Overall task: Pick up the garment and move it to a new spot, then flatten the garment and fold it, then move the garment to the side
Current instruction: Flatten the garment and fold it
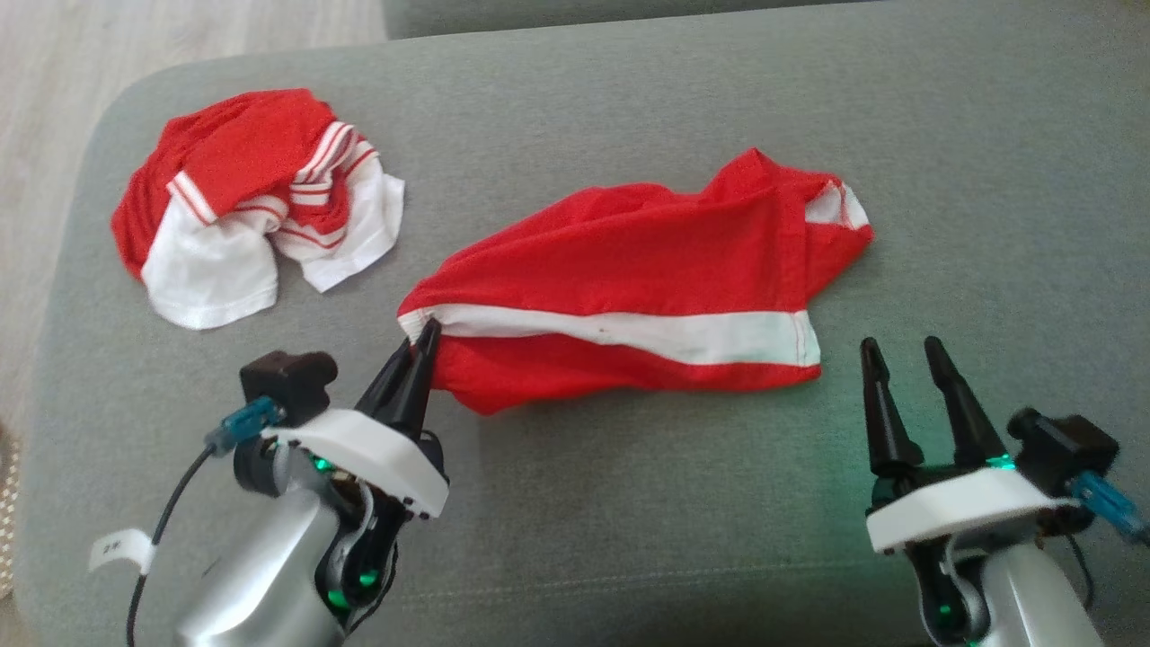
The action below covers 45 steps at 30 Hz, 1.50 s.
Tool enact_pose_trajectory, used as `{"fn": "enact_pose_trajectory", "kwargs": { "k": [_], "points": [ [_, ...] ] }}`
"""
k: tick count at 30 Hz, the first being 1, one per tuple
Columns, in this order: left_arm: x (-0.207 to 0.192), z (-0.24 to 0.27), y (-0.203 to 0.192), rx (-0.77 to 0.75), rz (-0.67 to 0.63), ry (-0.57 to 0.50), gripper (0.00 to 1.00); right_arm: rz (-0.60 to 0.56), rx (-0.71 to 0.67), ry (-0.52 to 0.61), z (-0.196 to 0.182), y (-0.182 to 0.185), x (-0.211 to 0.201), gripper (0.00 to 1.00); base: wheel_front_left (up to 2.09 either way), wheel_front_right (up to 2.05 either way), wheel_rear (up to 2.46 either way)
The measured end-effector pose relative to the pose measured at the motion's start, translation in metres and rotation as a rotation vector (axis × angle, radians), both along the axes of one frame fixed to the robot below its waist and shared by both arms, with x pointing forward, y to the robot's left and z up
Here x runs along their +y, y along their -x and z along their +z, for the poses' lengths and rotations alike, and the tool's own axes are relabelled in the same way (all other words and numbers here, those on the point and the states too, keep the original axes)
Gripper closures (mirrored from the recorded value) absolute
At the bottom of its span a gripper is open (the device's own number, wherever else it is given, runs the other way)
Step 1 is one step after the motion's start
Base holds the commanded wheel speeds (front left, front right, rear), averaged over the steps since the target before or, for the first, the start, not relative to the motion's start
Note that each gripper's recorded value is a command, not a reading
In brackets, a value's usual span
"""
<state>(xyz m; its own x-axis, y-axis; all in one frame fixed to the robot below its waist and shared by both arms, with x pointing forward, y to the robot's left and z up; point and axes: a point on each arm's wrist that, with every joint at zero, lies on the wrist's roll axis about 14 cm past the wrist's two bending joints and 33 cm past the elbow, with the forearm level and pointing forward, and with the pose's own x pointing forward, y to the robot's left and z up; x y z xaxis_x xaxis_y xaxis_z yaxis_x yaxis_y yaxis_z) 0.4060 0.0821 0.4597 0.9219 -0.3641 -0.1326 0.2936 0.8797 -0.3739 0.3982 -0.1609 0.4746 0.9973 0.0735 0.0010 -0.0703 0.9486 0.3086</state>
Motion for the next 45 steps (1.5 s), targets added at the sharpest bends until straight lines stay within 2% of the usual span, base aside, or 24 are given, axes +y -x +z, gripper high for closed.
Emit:
{"fn": "enact_pose_trajectory", "kwargs": {
  "k": [9, 20, 25, 26, 28, 29, 30, 31, 32, 38, 45],
  "points": [
    [0.031, -0.003, 0.007, 0.01, 0.094, -0.018, 1.0, 0.1, 0.19, -0.043, -0.056, -0.012, 0.039, 0.0, 0.0, 0.0, 0.0],
    [0.045, -0.016, 0.009, 0.037, 0.133, -0.054, 1.0, 0.13, 0.343, -0.138, -0.094, -0.023, 0.063, 0.0, 0.0, 0.0, 0.0],
    [0.045, -0.021, 0.007, 0.052, 0.145, -0.053, 1.0, 0.173, 0.334, -0.128, -0.09, -0.04, 0.077, 0.0, 0.0, 0.0, 0.0],
    [0.045, -0.021, 0.007, 0.052, 0.145, -0.053, 1.0, 0.173, 0.334, -0.128, -0.09, -0.04, 0.077, 0.05, 0.0, 0.0, 0.0],
    [0.045, -0.022, 0.006, 0.054, 0.147, -0.049, 1.0, 0.187, 0.34, -0.126, -0.091, -0.041, 0.081, 0.44, 0.0, 0.0, 0.0],
    [0.045, -0.022, 0.006, 0.054, 0.147, -0.052, 1.0, 0.19, 0.348, -0.132, -0.093, -0.041, 0.083, 0.56, 0.0, 0.0, 0.0],
    [0.045, -0.023, 0.006, 0.054, 0.148, -0.057, 1.0, 0.193, 0.36, -0.132, -0.096, -0.04, 0.084, 0.8, 0.0, 0.0, 0.0],
    [0.045, -0.023, 0.006, 0.052, 0.15, -0.058, 1.0, 0.193, 0.363, -0.132, -0.096, -0.041, 0.084, 0.95, 0.0, 0.0, 0.0],
    [0.046, -0.022, 0.005, 0.051, 0.153, -0.057, 1.0, 0.195, 0.364, -0.13, -0.095, -0.041, 0.084, 1.0, 0.0, 0.0, 0.0],
    [0.048, -0.012, 0.003, 0.017, 0.16, -0.066, 1.0, 0.181, 0.338, -0.124, -0.086, -0.04, 0.078, 1.0, 0.0, 0.0, 0.0],
    [0.041, 0.017, -0.001, -0.07, 0.135, -0.039, 1.0, 0.148, 0.186, -0.11, -0.042, -0.042, 0.061, 1.0, 0.0, 0.0, 0.0]
  ]
}}
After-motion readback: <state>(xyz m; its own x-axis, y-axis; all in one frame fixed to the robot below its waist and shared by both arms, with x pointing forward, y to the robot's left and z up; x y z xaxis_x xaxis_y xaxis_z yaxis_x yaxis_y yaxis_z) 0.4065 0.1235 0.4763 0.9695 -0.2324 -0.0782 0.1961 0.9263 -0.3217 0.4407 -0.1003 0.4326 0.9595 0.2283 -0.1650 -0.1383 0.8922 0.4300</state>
